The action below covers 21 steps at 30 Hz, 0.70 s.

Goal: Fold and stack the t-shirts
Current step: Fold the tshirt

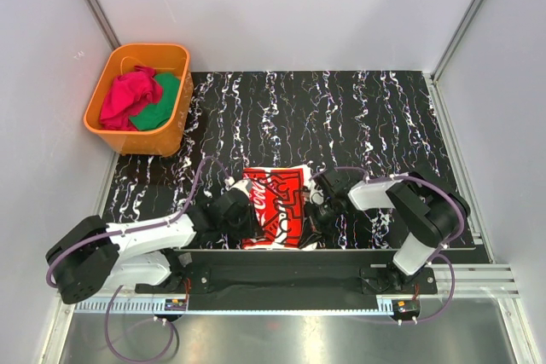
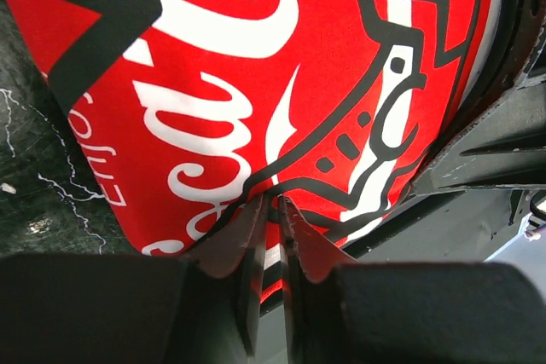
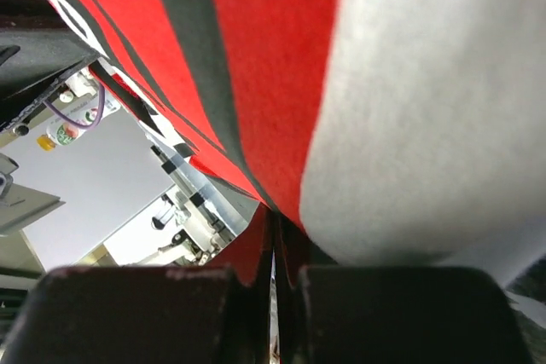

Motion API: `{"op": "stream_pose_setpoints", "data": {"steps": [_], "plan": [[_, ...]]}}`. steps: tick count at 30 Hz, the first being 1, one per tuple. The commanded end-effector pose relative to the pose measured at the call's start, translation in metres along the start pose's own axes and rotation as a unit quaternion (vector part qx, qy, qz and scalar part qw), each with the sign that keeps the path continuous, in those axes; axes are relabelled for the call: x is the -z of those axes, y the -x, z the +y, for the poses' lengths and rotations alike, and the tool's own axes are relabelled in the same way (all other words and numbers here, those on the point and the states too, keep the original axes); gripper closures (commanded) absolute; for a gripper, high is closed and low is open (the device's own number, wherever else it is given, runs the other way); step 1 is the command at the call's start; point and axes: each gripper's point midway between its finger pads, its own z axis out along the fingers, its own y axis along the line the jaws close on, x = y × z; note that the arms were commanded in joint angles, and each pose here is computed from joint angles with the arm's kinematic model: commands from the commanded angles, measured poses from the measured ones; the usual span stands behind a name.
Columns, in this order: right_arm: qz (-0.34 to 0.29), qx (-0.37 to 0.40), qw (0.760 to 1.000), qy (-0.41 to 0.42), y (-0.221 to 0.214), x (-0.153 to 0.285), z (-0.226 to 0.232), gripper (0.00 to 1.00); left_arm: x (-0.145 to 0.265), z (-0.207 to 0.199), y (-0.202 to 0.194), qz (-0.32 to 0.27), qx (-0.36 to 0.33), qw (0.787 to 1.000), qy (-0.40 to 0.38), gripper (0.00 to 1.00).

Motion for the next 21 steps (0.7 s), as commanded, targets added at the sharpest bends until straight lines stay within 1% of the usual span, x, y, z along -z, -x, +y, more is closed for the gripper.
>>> {"op": "stream_pose_setpoints", "data": {"steps": [1, 3, 5, 6, 8, 9, 10, 11, 13, 15, 16, 17, 19, 20, 21], "plan": [[-0.021, -0.075, 0.991, -0.106, -0.010, -0.003, -0.050, 1.00, 0.004, 0.006, -0.007, 0.019, -0.011, 1.000, 0.011, 0.83], [-0.038, -0.098, 0.987, -0.121, -0.009, 0.002, -0.061, 1.00, 0.014, -0.001, 0.000, 0.003, -0.016, 1.000, 0.003, 0.83], [-0.056, -0.116, 0.986, -0.108, -0.006, 0.008, -0.059, 1.00, 0.027, -0.006, 0.007, -0.005, -0.019, 1.000, 0.004, 0.82], [-0.064, -0.128, 0.985, -0.101, -0.004, 0.011, -0.060, 1.00, 0.037, -0.017, 0.015, -0.021, -0.023, 0.999, -0.013, 0.80], [-0.085, -0.124, 0.985, -0.090, 0.002, 0.020, -0.052, 0.99, 0.051, -0.028, 0.029, -0.040, -0.028, 0.999, -0.020, 0.77], [-0.090, -0.127, 0.984, -0.091, 0.002, 0.025, -0.049, 0.99, 0.056, -0.031, 0.034, -0.046, -0.031, 0.998, -0.021, 0.76], [-0.111, -0.117, 0.983, -0.089, 0.008, 0.035, -0.044, 0.99, 0.059, -0.030, 0.037, -0.048, -0.035, 0.998, -0.014, 0.75], [-0.119, -0.116, 0.982, -0.092, 0.010, 0.040, -0.043, 0.98, 0.062, -0.036, 0.044, -0.054, -0.036, 0.998, -0.019, 0.75], [-0.139, -0.103, 0.981, -0.092, 0.018, 0.055, -0.037, 0.96, 0.059, -0.040, 0.049, -0.057, -0.040, 0.997, -0.027, 0.75], [-0.151, -0.091, 0.980, -0.091, 0.026, 0.067, -0.027, 0.94, 0.050, -0.043, 0.040, -0.036, -0.041, 0.998, -0.045, 0.76], [-0.163, -0.084, 0.978, -0.096, 0.033, 0.075, -0.028, 0.93, 0.047, -0.056, 0.043, -0.040, -0.045, 0.995, -0.076, 0.77], [-0.165, -0.085, 0.977, -0.101, 0.035, 0.080, -0.028, 0.92, 0.036, -0.051, 0.030, -0.011, -0.043, 0.996, -0.079, 0.78], [-0.183, -0.072, 0.976, -0.090, 0.053, 0.092, -0.019, 0.92, 0.028, -0.059, 0.023, -0.001, -0.038, 0.994, -0.105, 0.80], [-0.194, -0.063, 0.976, -0.076, 0.065, 0.098, -0.009, 0.92, 0.021, -0.058, 0.014, 0.009, -0.041, 0.993, -0.108, 0.80], [-0.203, -0.052, 0.975, -0.072, 0.073, 0.101, -0.004, 0.90, 0.017, -0.051, 0.010, 0.015, -0.040, 0.994, -0.098, 0.80]]}}
